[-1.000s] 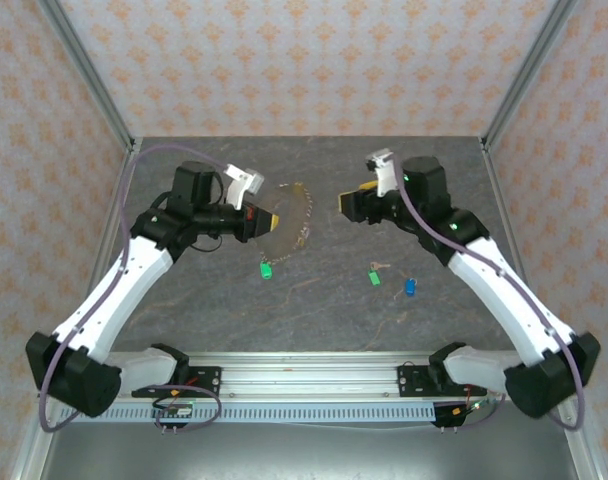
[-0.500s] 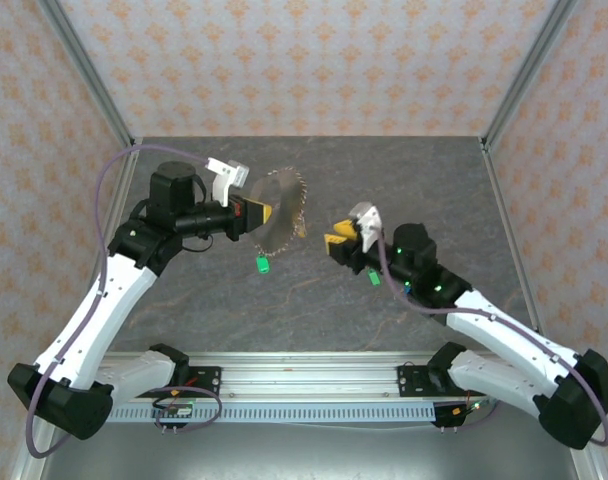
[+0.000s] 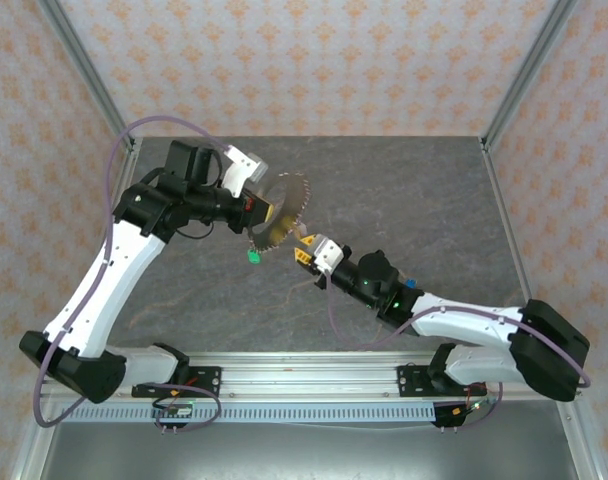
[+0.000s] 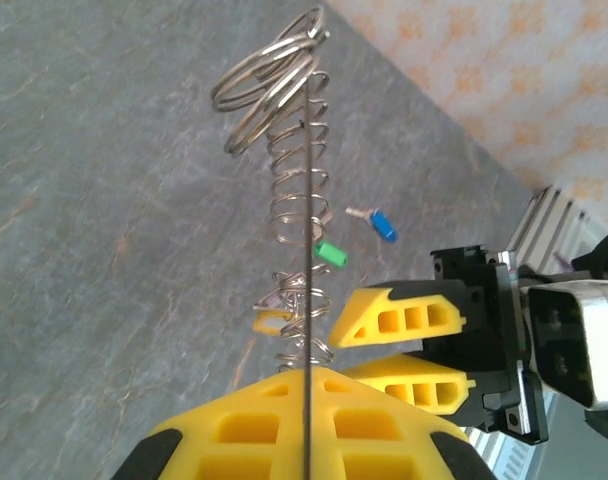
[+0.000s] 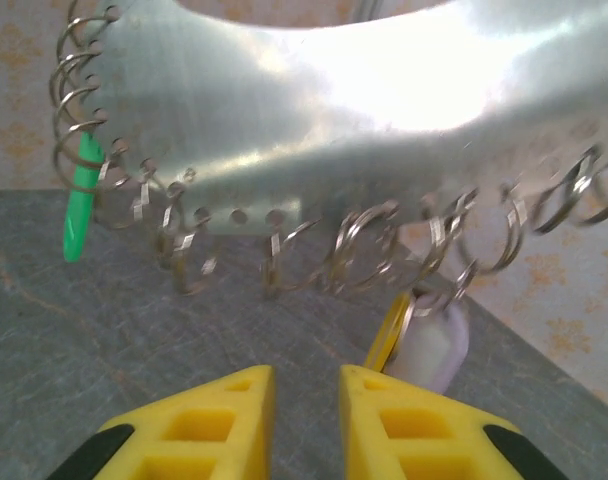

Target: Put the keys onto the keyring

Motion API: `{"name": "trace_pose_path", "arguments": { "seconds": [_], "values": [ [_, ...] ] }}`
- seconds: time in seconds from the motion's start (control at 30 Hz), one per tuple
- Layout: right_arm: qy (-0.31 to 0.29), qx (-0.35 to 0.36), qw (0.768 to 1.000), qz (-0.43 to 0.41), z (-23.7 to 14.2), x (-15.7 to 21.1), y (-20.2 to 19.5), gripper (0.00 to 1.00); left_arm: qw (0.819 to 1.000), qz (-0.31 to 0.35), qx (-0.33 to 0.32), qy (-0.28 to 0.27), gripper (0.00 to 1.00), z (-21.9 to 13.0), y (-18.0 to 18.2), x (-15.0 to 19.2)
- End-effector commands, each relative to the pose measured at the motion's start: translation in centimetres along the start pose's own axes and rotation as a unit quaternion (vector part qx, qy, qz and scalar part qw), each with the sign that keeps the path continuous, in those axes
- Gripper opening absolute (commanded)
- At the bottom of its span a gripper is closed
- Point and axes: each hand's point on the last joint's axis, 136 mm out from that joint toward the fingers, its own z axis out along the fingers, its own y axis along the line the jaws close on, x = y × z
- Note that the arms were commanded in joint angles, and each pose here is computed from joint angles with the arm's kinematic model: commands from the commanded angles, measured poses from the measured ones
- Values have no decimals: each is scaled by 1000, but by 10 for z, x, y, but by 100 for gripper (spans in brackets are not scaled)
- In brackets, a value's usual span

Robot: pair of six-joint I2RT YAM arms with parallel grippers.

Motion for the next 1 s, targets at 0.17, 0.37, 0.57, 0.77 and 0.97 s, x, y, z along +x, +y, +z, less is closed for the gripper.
{"name": "trace_pose_path", "arguments": {
  "seconds": [0.17,0.37,0.57,0.77,0.97],
  "values": [
    [-60,20,998,30,8,-12,-2,23,995,64,-71,28,0,-12,0,-10],
    [-76,34,996,42,13,-15,-6,23,994,77,-62,39,0,-9,-7,-14],
    [-83,13,996,41,26,-21,2,20,993,83,-53,57,0,-4,-13,-13],
    [-64,96,993,39,36,-7,-24,22,993,90,-46,68,0,-3,-16,-10],
    [-88,149,983,69,32,-12,-42,21,990,91,-53,95,0,-2,-13,-2]
  ]
}}
